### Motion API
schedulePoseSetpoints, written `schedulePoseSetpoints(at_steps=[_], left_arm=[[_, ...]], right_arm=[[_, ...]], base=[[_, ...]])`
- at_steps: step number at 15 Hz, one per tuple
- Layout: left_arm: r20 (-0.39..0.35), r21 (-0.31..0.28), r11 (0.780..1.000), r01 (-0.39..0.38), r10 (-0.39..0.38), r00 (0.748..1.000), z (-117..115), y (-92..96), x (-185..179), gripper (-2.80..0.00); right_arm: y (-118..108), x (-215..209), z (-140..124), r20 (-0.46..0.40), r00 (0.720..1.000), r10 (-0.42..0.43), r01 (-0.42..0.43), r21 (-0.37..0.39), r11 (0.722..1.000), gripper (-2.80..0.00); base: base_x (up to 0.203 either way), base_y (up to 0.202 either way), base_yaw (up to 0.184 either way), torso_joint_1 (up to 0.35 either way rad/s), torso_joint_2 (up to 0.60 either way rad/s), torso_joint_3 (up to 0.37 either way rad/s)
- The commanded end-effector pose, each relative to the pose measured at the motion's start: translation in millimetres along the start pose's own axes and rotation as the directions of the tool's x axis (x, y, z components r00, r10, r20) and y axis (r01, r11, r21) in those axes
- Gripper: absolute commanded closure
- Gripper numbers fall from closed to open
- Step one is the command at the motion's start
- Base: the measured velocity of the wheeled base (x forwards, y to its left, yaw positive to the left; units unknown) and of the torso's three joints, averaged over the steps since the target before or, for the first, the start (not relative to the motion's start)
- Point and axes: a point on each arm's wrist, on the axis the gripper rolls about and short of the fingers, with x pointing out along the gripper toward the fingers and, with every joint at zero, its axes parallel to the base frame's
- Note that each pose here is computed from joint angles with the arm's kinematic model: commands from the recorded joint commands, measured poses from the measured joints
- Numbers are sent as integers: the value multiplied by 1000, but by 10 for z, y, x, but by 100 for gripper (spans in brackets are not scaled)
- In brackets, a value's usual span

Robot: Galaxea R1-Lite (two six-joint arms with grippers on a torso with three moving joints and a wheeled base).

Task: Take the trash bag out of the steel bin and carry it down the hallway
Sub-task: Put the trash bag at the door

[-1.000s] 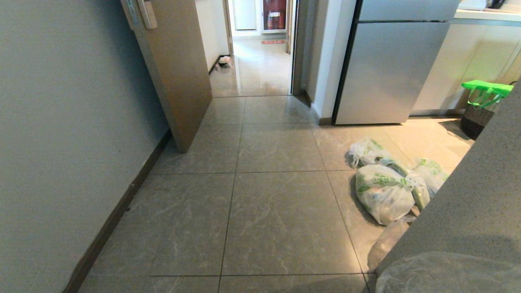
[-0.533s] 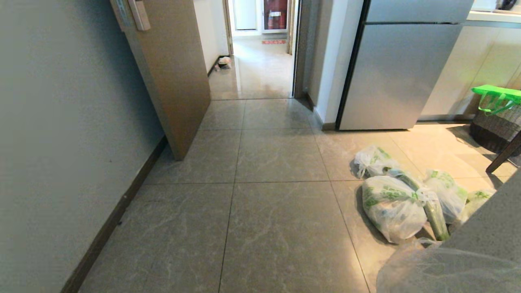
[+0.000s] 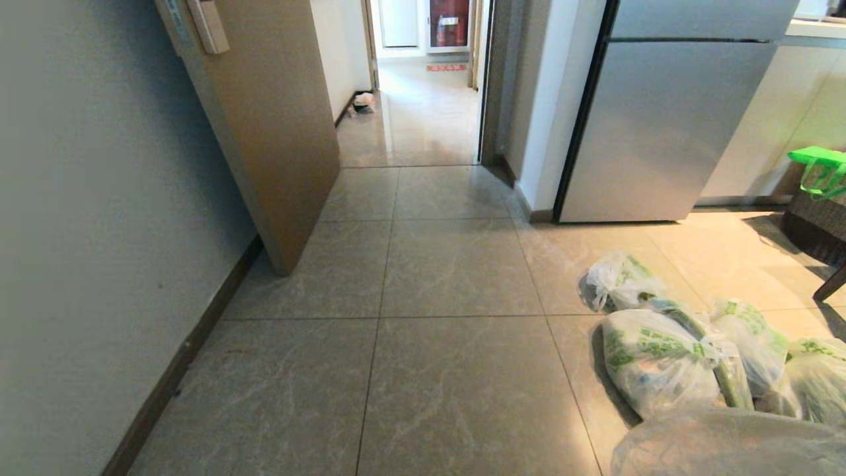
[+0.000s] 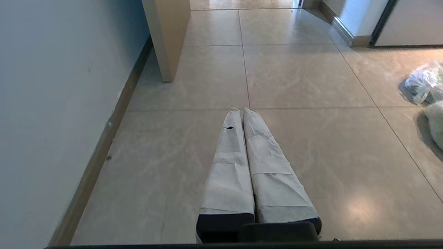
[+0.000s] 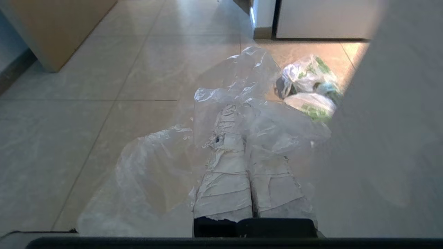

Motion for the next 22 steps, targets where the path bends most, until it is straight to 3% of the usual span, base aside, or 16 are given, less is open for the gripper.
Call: schedulePoseSetpoints(at_steps=[1,22], left_arm=[[-2,0,1000,-1,1,1000,-4,0,1,0],[-2,0,1000,0,0,1000,-4,0,1,0]], right_arm=[[0,2,-4,-2,1000,1,-1,-1,1000,0],[0,2,-4,-3,1000,1,-1,-1,1000,0]], base=[[191,0,1,2,3,-1],[192,0,1,2,3,3]])
